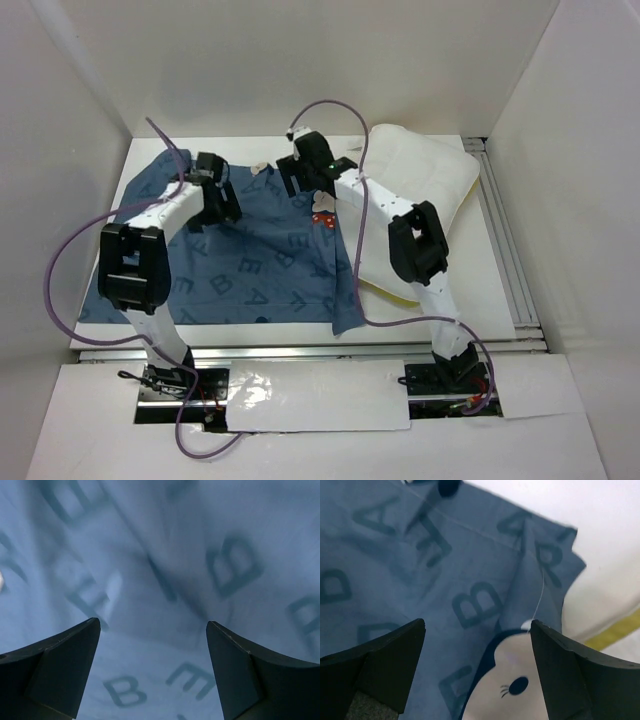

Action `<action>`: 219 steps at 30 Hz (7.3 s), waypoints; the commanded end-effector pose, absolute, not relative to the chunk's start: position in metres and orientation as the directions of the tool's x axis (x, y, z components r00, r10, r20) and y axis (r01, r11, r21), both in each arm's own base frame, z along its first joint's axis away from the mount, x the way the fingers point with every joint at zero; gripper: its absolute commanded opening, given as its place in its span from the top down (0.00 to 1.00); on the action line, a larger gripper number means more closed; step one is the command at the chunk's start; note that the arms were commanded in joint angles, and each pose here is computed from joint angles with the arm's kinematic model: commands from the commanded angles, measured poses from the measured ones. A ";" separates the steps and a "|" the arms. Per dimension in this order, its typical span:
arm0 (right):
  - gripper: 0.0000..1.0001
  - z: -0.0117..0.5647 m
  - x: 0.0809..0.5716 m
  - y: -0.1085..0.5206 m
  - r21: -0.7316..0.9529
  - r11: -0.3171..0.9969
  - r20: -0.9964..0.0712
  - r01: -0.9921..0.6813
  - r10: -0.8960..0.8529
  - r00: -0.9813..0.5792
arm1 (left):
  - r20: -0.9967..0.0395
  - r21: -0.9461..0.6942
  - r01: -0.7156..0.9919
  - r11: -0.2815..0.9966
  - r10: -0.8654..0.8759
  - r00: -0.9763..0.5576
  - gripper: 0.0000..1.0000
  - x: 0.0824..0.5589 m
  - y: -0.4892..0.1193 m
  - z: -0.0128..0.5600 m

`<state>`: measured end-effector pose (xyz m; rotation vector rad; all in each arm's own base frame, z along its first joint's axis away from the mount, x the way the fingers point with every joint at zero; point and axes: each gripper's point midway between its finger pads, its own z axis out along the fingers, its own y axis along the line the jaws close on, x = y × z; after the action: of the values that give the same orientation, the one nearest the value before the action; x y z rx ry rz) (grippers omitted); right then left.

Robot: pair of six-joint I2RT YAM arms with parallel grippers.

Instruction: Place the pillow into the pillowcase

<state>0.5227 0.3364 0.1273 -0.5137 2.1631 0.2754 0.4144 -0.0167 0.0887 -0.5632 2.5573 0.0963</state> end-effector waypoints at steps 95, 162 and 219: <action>1.00 0.153 0.520 0.307 0.107 0.925 -0.809 -0.365 -0.132 -0.573 | -0.457 0.104 -0.426 0.898 -0.338 -0.823 1.00 0.482 -0.030 0.001; 0.06 0.116 0.288 0.320 0.267 0.891 -0.616 -0.367 -0.135 -0.776 | -0.277 -0.093 -0.288 0.953 -0.303 -0.912 0.06 0.289 -0.113 0.000; 0.00 0.173 0.279 0.143 0.143 0.986 -0.765 0.081 0.162 -0.624 | -0.532 -0.051 0.046 0.998 0.012 -0.847 0.34 0.349 -0.270 0.102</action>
<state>0.2469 0.1457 0.1262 0.0540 2.4352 0.0543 0.3388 -0.2563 0.1176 -0.0424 2.5390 -0.1237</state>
